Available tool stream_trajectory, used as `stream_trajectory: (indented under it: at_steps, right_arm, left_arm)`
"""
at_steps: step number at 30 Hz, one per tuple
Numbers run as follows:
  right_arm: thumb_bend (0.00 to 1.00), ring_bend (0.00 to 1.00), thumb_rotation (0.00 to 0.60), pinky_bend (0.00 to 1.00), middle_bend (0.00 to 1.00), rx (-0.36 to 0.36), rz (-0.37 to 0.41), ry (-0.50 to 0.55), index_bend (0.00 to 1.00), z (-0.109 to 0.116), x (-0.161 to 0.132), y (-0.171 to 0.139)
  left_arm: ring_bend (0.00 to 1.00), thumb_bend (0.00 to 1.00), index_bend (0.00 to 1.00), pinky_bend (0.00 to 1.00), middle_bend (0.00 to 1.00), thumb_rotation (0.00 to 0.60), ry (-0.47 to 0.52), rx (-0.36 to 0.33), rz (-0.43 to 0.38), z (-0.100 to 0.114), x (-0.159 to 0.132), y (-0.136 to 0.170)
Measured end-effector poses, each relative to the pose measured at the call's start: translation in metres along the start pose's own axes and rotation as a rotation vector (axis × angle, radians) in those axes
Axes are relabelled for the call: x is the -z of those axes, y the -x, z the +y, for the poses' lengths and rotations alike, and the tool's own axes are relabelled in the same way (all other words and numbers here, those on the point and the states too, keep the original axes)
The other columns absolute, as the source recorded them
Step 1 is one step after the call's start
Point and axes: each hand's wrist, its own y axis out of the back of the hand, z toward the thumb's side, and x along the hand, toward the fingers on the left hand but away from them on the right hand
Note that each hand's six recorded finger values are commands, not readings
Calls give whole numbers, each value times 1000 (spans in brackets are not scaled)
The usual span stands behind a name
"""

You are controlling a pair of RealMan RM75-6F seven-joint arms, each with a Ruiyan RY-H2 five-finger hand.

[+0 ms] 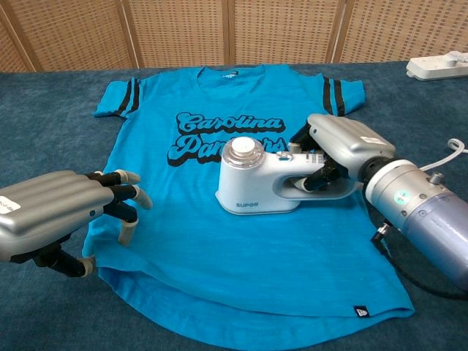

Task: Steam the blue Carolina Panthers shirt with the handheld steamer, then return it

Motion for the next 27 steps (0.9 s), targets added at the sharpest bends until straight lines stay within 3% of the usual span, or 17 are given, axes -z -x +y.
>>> stream_trajectory:
  at_steps: [10,27]
  right_arm:
    - [391,712,600,676,696,-8,39,-25,716,-7,-23,2]
    - [391,711,600,670,696,67,-75,-53,716,18,26,32]
  left_arm:
    - [34,452,520,140,189,507,3,-2,-5,0,-2,1]
    - [34,452,520,139,189,511,10,3,-4,-2,-5,-1]
